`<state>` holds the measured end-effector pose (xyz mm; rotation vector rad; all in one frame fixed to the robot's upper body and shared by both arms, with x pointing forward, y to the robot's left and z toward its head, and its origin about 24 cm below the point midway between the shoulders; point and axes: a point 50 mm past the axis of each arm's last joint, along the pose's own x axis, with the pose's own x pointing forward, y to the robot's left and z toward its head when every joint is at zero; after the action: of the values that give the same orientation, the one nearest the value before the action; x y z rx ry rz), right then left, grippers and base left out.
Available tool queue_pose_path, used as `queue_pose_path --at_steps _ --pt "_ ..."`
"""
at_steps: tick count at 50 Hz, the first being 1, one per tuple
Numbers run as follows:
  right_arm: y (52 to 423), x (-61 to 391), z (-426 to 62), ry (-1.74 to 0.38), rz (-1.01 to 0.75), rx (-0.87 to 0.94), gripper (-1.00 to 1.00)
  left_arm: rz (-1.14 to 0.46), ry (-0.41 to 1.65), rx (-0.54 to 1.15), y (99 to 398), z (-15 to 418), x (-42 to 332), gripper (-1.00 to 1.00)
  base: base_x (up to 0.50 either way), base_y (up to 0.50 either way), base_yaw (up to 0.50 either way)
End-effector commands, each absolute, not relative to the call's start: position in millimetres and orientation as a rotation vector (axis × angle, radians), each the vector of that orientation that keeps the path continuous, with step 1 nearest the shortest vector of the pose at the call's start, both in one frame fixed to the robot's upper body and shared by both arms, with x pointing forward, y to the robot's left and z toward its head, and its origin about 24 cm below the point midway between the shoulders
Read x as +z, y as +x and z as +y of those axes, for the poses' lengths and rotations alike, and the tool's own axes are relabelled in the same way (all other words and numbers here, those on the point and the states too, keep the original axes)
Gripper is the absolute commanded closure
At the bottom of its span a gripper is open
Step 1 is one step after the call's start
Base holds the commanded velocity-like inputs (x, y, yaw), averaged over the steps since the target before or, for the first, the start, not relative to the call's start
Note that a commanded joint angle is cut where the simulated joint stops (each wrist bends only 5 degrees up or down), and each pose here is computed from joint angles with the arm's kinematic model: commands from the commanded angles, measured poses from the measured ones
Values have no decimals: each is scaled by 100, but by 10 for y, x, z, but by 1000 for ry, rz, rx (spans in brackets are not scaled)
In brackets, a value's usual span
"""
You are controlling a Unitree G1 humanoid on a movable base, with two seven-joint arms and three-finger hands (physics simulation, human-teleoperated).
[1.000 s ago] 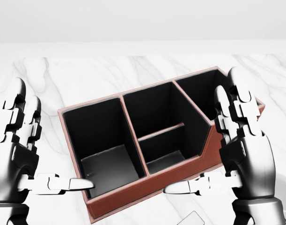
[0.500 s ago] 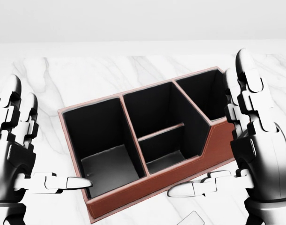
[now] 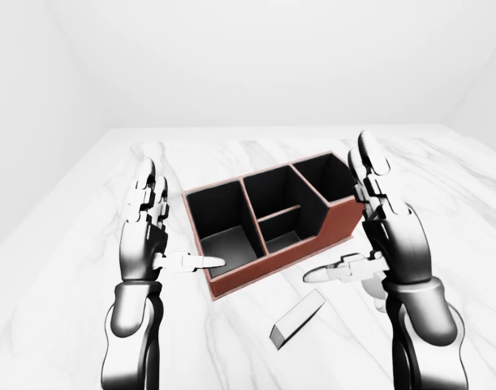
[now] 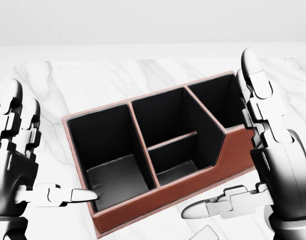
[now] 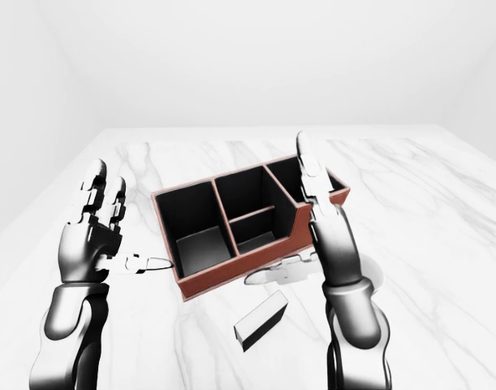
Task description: Pick up the book and place it in the front compartment of the caddy.
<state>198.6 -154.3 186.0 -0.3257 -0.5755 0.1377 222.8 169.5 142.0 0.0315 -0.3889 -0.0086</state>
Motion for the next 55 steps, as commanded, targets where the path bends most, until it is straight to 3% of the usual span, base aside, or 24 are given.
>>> queue_pose_path --at_steps 1,18,34,55 --pt "1957 1848 -1518 -419 -554 174 -100 -387 32 -9 2229 1697 1415 -100 0 0 0" --pt "1870 1924 -1498 -513 -573 206 -100 -384 33 -7 2238 1697 1409 -100 0 0 0" --pt "1562 2204 -1349 -673 -711 273 -100 -372 35 -8 2244 1692 1383 -100 0 0 0" --pt "1579 2056 -1375 -806 -517 230 -100 -377 37 -9 2233 1689 1394 -100 0 0 0"
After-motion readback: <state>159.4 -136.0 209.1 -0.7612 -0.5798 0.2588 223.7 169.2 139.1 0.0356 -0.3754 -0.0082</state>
